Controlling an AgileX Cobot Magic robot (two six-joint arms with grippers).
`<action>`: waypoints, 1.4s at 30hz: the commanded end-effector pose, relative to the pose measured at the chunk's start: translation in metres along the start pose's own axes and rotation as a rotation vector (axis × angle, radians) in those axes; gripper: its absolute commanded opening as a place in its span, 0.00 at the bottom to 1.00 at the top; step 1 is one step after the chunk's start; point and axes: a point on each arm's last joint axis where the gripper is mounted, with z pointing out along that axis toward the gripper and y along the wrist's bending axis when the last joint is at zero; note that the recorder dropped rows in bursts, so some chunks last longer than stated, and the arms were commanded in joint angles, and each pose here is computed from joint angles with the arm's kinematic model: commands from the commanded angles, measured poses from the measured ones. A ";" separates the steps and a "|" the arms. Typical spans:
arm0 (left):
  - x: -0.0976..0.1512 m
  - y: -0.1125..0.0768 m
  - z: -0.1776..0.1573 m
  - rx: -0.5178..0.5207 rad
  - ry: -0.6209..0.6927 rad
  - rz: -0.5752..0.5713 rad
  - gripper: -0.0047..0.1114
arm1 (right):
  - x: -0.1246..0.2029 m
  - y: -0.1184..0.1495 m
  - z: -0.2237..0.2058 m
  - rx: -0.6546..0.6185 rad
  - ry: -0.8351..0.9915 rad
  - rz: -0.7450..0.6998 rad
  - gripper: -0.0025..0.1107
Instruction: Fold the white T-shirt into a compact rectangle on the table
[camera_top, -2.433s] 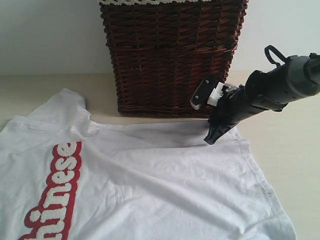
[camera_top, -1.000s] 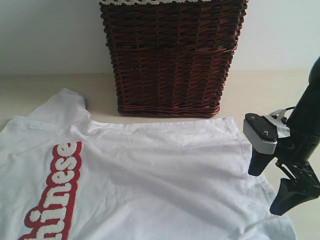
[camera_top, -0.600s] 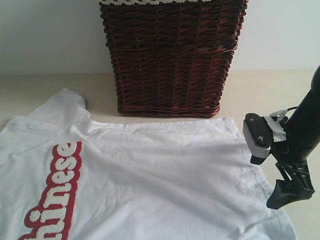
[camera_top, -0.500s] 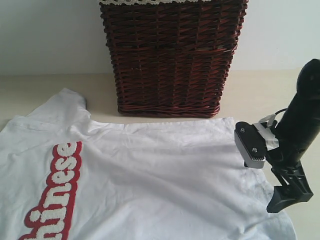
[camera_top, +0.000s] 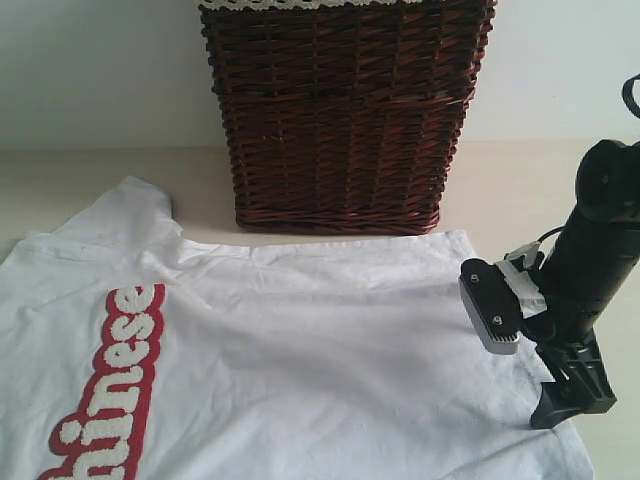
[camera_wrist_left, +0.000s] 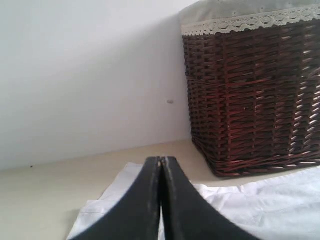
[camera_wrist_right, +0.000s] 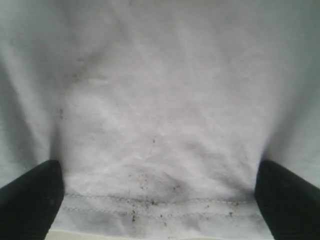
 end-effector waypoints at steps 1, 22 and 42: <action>0.000 0.000 -0.001 0.003 -0.006 -0.006 0.06 | 0.006 0.010 0.013 -0.080 0.033 0.002 0.92; 0.000 0.000 0.000 0.004 0.001 -0.007 0.06 | 0.006 0.010 0.013 -0.080 0.033 0.002 0.92; -0.017 0.019 0.137 0.135 0.559 0.322 0.06 | 0.006 0.010 0.013 -0.080 0.029 0.005 0.92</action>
